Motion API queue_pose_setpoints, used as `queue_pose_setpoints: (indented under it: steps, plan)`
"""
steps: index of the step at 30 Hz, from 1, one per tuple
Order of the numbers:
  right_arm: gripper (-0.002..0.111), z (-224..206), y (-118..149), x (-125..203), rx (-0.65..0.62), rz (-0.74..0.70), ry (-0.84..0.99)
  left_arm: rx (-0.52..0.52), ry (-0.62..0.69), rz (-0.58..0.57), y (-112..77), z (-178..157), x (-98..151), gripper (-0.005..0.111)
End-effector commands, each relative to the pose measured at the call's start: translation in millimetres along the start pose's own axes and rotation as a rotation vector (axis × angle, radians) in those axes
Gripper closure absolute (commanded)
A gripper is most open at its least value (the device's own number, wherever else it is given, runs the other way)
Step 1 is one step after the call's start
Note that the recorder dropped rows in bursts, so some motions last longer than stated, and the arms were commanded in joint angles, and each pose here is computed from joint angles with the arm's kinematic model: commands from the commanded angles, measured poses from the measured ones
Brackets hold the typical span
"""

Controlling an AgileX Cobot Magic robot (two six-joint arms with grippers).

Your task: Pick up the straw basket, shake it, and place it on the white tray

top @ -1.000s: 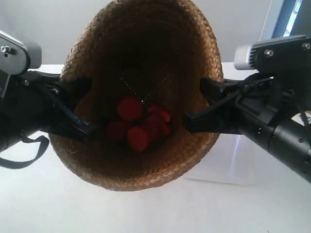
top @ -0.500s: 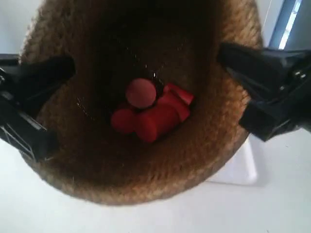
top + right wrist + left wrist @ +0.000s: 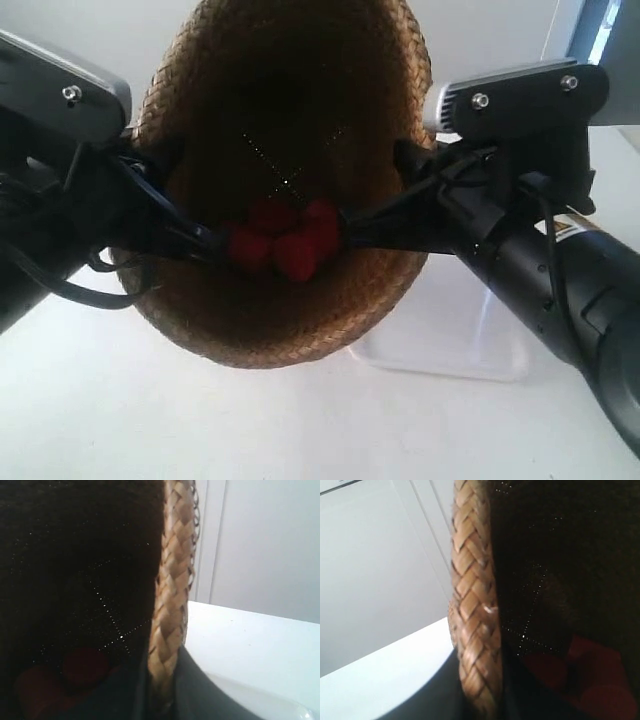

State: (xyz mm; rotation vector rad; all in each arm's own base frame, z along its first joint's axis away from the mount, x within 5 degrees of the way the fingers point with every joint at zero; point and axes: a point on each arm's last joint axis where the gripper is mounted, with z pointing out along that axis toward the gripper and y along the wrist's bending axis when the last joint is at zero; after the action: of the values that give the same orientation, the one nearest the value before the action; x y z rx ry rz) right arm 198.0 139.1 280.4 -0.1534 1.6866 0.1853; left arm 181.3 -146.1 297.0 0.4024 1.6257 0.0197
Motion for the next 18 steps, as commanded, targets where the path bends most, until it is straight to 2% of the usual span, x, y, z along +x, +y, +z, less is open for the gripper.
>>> queue_pose_setpoints:
  steps: [1,5,7,9,12,14,16,18]
  plan:
    - [0.108,1.2,5.9,-5.6,-0.029,-0.063,-0.049,0.057,-0.016,0.073,-10.9,2.3,-0.9,0.107]
    - [0.108,-6.2,3.3,-9.4,-0.015,-0.055,-0.028,0.036,0.017,0.043,-10.1,-2.6,0.0,0.107]
    - [0.108,-26.0,4.1,-15.7,-0.042,-0.049,0.004,0.033,0.022,0.058,-13.0,-19.6,-5.2,0.107]
    - [0.108,-51.3,9.6,-23.1,-0.128,-0.043,-0.008,0.018,-0.032,0.100,-21.8,-47.2,-13.6,0.107]
    - [0.108,-79.8,14.8,-30.8,-0.248,-0.010,-0.067,0.290,-0.151,0.183,-60.4,-92.4,-23.7,0.107]
    - [0.108,-82.3,16.3,-30.2,-0.218,-0.041,-0.109,0.343,-0.170,0.222,-71.2,-100.8,-22.3,0.107]
    - [0.108,-69.7,13.2,-28.8,-0.041,-0.108,-0.192,0.258,-0.156,0.238,-66.7,-83.0,-19.8,0.107]
    - [0.108,-48.4,11.2,-31.4,0.107,-0.169,-0.271,0.067,-0.148,0.164,-42.3,-45.4,-19.4,0.107]
